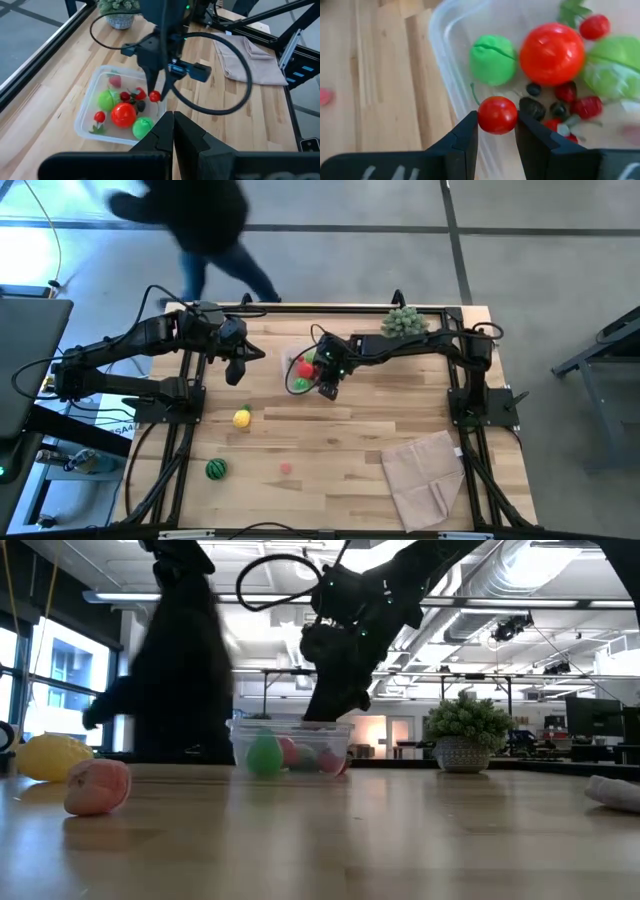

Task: Pick and placing Produce into tupperware
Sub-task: Put the red cherry into the transparent bin

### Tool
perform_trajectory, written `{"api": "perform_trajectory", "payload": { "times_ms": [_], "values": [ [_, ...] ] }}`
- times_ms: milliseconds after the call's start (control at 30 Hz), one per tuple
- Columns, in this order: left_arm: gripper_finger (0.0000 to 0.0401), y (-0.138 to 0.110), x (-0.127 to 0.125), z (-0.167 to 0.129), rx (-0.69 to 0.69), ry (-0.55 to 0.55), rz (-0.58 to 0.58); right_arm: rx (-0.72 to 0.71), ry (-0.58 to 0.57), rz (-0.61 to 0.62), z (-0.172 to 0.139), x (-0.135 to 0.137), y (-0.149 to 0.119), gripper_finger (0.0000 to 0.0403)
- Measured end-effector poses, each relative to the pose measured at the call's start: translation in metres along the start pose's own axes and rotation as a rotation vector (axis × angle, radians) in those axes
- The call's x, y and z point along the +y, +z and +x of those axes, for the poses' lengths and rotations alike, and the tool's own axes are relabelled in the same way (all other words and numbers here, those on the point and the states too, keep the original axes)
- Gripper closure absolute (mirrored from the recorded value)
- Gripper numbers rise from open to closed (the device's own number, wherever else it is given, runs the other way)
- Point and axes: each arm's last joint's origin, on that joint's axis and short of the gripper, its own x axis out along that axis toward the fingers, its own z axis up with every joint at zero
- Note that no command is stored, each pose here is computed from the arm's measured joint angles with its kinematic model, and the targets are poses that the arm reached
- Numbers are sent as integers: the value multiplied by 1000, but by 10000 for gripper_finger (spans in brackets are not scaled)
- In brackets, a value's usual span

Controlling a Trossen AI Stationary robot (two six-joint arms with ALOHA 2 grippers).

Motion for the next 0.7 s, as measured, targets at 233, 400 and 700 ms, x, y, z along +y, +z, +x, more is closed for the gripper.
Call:
{"api": "perform_trajectory", "payload": {
  "times_ms": [233, 400, 700],
  "values": [
    [400, 0, 0, 0, 0, 0, 0, 13, 61, -33, 7, 27, -5, 306],
    [400, 0, 0, 0, 1, 0, 0, 26, 86, -49, 10, 46, -9, 306],
    [400, 0, 0, 0, 0, 0, 0, 45, 124, -47, 14, 77, -18, 306]
  ]
}}
